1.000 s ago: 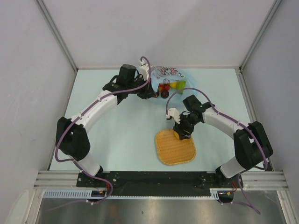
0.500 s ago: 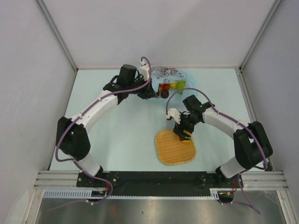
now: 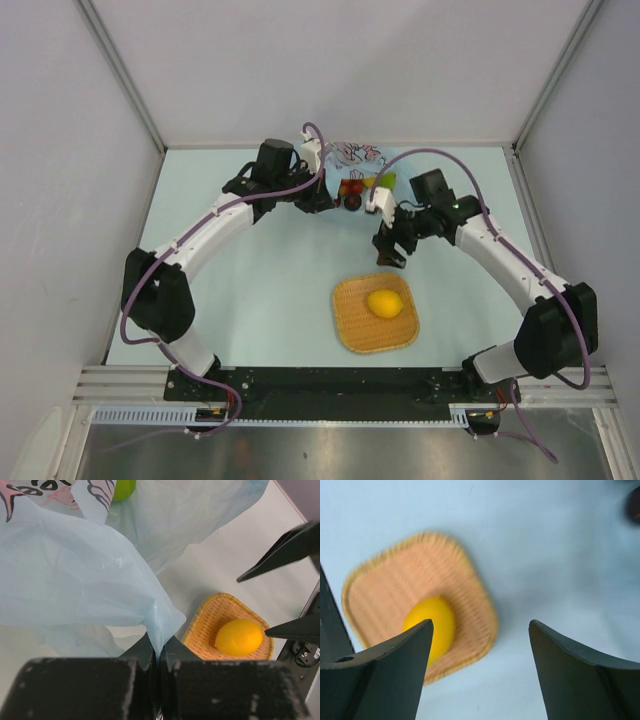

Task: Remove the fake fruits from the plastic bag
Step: Place the fake fruit on the plate, then take out the fake fruit from the plastic bag.

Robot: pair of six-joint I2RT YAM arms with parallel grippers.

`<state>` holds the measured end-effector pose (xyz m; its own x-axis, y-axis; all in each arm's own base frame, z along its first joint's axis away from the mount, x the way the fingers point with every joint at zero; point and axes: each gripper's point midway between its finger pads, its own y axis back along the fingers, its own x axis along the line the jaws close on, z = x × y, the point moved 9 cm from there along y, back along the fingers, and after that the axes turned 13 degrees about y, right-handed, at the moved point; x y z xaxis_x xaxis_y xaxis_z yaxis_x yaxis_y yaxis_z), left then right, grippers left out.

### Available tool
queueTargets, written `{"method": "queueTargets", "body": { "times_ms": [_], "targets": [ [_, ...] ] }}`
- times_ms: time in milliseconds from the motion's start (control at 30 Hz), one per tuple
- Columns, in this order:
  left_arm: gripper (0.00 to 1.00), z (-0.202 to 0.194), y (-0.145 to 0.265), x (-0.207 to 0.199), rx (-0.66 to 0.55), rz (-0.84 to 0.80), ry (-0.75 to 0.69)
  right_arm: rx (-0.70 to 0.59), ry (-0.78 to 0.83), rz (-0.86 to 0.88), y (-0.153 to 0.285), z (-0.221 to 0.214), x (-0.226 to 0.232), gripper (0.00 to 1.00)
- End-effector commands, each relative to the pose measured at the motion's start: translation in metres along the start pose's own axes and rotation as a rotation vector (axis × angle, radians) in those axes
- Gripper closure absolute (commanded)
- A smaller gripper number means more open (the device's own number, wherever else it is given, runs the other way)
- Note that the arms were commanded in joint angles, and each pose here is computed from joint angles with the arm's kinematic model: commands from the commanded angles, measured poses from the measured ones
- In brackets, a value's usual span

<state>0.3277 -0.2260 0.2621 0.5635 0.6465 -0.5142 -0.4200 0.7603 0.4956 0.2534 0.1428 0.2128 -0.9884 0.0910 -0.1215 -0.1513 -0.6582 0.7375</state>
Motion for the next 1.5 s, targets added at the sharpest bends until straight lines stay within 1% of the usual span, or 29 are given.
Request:
{"method": "queueTargets", "body": {
  "times_ms": [0,33,67,100,133,200,233,267,333,367,433,467,500,567,700,800,833,900,933,1033,1200,1267,1400,1467],
  "targets": [
    [1.00,0.012,0.001,-0.009,-0.034,-0.031,-0.025,-0.210,-0.087,-0.224,0.030,0.052,-0.039,0.22],
    [1.00,0.013,0.000,-0.009,-0.036,-0.034,-0.023,-0.251,-0.140,-0.293,0.024,0.058,-0.054,0.25],
    [1.00,0.013,-0.001,-0.009,-0.034,-0.036,-0.023,-0.264,-0.155,-0.333,0.021,0.060,-0.063,0.30],
    [1.00,0.013,-0.001,-0.010,-0.036,-0.038,-0.025,-0.260,-0.167,-0.375,0.016,0.059,-0.072,0.33],
    [1.00,0.014,-0.001,-0.011,-0.036,-0.040,-0.026,-0.288,-0.165,-0.420,0.010,0.064,-0.085,0.35],
    [1.00,0.017,0.000,-0.011,-0.039,-0.039,-0.032,-0.244,-0.207,-0.461,-0.015,0.054,-0.107,0.42],
    [1.00,0.017,0.001,-0.012,-0.040,-0.038,-0.035,-0.264,-0.199,-0.507,-0.015,0.061,-0.122,0.47],
    [1.00,0.019,0.003,-0.013,-0.046,-0.036,-0.041,-0.212,-0.255,-0.533,-0.034,0.046,-0.135,0.49],
    [1.00,0.021,0.007,-0.015,-0.056,-0.028,-0.061,-0.202,-0.285,-0.600,-0.042,0.042,-0.157,0.53],
    [1.00,0.023,0.011,-0.017,-0.067,-0.030,-0.072,-0.179,-0.339,-0.646,-0.054,0.034,-0.171,0.54],
    [1.00,0.025,0.013,-0.019,-0.073,-0.037,-0.091,-0.184,-0.377,-0.715,-0.057,0.023,-0.192,0.54],
    [1.00,0.025,0.014,-0.020,-0.074,-0.039,-0.097,-0.179,-0.383,-0.773,-0.054,0.025,-0.204,0.54],
    [1.00,0.026,0.015,-0.020,-0.073,-0.042,-0.106,-0.133,-0.388,-0.784,-0.067,0.012,-0.212,0.54],
    [1.00,0.027,0.015,-0.021,-0.070,-0.047,-0.115,-0.110,-0.377,-0.850,-0.065,0.010,-0.226,0.54],
    [1.00,0.028,0.015,-0.022,-0.065,-0.059,-0.129,-0.072,-0.358,-0.903,-0.068,0.000,-0.239,0.54],
    [1.00,0.025,0.014,-0.022,-0.054,-0.060,-0.132,-0.044,-0.352,-0.912,-0.070,-0.005,-0.239,0.52],
    [1.00,0.025,0.013,-0.022,-0.051,-0.060,-0.131,-0.037,-0.336,-0.932,-0.074,-0.008,-0.242,0.45],
    [1.00,0.025,0.011,-0.022,-0.045,-0.063,-0.131,0.016,-0.329,-0.949,-0.082,-0.018,-0.243,0.33],
    [1.00,0.024,0.010,-0.022,-0.040,-0.064,-0.133,0.056,-0.304,-0.941,-0.090,-0.026,-0.242,0.21],
    [1.00,0.027,0.008,-0.023,-0.039,-0.067,-0.140,0.128,-0.265,-0.972,-0.102,-0.040,-0.241,0.11],
    [1.00,0.030,0.005,-0.021,-0.036,-0.063,-0.136,0.229,-0.190,-0.983,-0.113,-0.063,-0.242,0.09],
    [1.00,0.030,0.004,-0.021,-0.036,-0.058,-0.135,0.260,-0.184,-0.989,-0.112,-0.069,-0.240,0.06],
    [1.00,0.031,0.003,-0.020,-0.037,-0.055,-0.136,0.295,-0.203,-0.985,-0.110,-0.080,-0.235,0.05],
    [1.00,0.031,0.002,-0.020,-0.036,-0.055,-0.134,0.306,-0.201,-0.981,-0.110,-0.084,-0.234,0.08]
  ]
}}
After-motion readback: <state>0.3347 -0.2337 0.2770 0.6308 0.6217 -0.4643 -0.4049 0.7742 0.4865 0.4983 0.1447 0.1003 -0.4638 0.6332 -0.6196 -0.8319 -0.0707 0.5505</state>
